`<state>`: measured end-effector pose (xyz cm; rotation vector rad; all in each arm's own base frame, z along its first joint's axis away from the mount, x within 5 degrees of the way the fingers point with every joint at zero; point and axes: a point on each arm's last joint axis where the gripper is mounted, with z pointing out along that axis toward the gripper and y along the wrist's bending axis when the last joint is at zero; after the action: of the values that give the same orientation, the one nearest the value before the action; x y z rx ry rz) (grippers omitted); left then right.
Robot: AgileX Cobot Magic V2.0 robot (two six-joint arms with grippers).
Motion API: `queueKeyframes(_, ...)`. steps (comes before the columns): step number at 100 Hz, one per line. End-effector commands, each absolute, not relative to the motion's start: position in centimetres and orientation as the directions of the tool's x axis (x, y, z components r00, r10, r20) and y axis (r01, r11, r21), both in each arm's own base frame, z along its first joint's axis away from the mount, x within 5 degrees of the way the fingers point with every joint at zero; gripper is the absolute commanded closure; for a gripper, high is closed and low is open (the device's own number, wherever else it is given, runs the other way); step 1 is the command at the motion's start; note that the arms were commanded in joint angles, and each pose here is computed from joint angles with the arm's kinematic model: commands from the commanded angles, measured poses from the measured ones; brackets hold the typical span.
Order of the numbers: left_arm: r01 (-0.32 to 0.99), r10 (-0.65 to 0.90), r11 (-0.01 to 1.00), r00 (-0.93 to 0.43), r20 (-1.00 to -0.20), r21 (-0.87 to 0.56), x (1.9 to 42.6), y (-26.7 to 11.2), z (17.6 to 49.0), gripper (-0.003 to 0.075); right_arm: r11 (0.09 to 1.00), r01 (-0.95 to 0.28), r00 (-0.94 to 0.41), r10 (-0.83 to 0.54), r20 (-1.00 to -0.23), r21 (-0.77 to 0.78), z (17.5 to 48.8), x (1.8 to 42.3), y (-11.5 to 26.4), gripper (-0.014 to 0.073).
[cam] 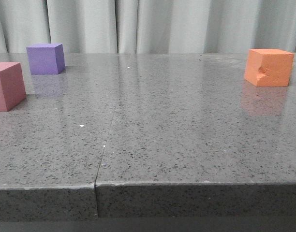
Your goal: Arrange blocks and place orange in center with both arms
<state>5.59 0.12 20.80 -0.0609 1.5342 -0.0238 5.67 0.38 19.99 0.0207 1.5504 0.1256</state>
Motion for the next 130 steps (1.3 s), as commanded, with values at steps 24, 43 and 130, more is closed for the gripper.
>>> queueKeyframes(24, -0.029, -0.05, 0.998, 0.105, -0.993, -0.054, 5.5, 0.2, 20.3, 0.0741, 0.993, -0.076, 0.139, 0.097, -0.985, 0.087, 21.5, 5.3, 0.3, 0.0662)
queueKeyframes(43, -0.029, -0.05, 0.998, 0.105, -0.993, -0.054, 5.5, 0.2, 20.3, 0.0741, 0.993, -0.076, 0.139, 0.097, -0.985, 0.087, 21.5, 5.3, 0.3, 0.0662)
queueKeyframes(130, -0.029, -0.05, 0.998, 0.105, -0.993, -0.054, 5.5, 0.2, 20.3, 0.0741, 0.993, -0.086, 0.28, 0.106, -0.954, 0.085, 25.6, 5.2, 0.3, 0.0662)
